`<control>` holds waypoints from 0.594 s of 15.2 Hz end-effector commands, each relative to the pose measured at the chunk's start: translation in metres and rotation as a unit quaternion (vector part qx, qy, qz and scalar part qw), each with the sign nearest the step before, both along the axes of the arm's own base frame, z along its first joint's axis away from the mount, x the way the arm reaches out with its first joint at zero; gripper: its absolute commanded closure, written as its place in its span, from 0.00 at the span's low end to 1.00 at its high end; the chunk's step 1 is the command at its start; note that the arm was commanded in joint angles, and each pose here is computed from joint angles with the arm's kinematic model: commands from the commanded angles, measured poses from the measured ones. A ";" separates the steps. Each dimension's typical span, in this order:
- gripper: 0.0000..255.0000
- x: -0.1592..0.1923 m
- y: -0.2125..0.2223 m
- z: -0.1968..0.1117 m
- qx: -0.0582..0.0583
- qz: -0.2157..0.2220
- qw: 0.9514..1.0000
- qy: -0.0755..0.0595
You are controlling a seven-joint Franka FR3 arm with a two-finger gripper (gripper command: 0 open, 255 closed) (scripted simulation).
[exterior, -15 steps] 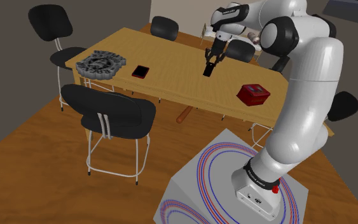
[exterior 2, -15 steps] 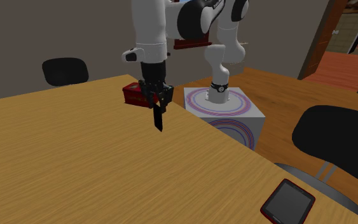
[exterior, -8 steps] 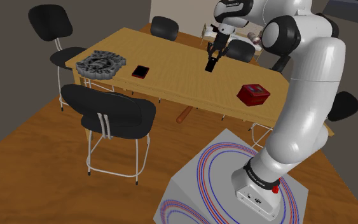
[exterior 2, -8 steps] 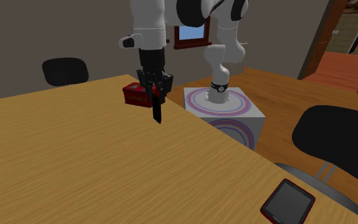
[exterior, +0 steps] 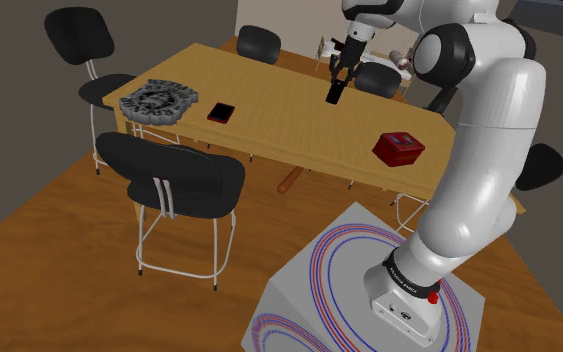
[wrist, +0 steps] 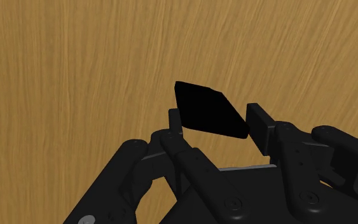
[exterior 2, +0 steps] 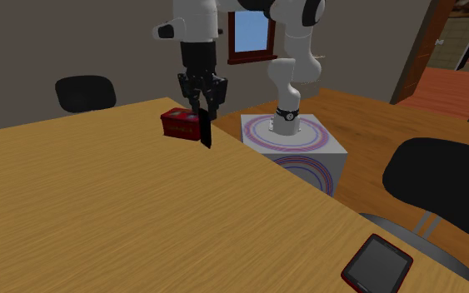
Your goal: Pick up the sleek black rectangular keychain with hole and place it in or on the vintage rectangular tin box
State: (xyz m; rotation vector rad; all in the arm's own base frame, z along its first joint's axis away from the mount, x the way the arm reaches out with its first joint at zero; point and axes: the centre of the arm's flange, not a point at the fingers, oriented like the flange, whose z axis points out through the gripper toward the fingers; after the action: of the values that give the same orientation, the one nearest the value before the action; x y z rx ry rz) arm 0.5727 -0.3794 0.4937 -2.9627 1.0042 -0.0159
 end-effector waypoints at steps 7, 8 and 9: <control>1.00 0.000 -0.001 0.042 0.000 0.000 1.000 0.000; 1.00 0.000 -0.001 0.047 0.000 0.000 1.000 0.000; 1.00 0.000 -0.001 0.049 0.000 0.000 1.000 0.000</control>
State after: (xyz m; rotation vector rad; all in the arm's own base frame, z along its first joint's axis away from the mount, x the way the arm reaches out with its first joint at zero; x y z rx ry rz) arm 0.5726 -0.3802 0.5397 -2.9629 1.0040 -0.0157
